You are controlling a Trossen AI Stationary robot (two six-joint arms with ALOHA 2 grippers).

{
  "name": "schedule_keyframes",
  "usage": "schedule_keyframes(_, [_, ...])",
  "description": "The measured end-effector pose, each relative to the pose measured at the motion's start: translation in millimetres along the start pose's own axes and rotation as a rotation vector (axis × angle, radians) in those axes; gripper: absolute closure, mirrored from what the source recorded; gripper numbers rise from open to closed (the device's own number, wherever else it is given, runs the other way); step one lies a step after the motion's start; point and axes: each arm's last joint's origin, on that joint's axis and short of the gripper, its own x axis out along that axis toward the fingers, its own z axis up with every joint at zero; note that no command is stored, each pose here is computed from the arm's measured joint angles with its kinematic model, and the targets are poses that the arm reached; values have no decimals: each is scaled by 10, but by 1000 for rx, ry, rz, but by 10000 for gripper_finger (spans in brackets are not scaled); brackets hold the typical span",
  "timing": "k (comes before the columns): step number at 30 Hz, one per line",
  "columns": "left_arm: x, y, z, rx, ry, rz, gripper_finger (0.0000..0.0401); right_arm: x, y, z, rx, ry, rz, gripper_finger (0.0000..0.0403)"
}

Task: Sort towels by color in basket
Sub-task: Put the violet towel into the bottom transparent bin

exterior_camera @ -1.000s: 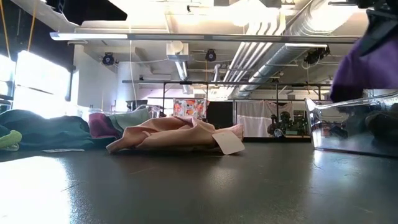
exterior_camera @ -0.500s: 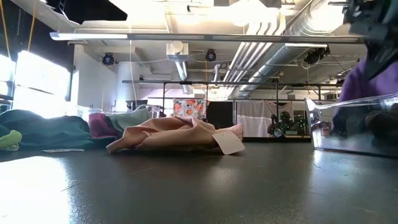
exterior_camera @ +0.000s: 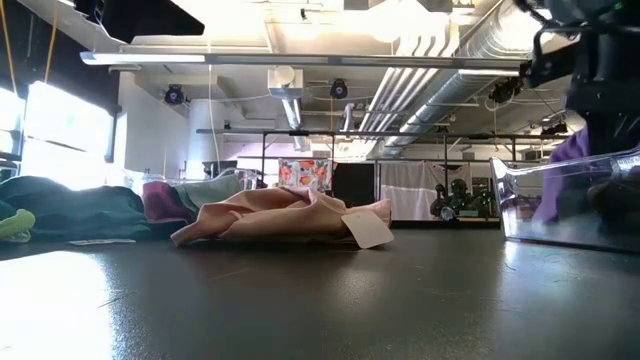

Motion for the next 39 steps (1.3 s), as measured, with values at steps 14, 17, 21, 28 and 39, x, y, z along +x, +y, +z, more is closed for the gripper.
schedule_keyframes(14, [0,-13,-26,-23,-5,-24,275,67,-5,135,-82,96,43,396])
schedule_keyframes(17, [0,-21,-40,-39,-7,-40,275,65,34,135,-149,117,98,396])
schedule_keyframes(21, [0,-27,-65,-42,-6,-44,275,63,50,127,-190,148,131,396])
schedule_keyframes(28, [0,-29,-73,-46,-5,-46,275,347,55,-11,-307,219,149,396])
schedule_keyframes(39, [1,-29,-72,-45,-5,-48,275,504,47,-78,-239,213,134,386])
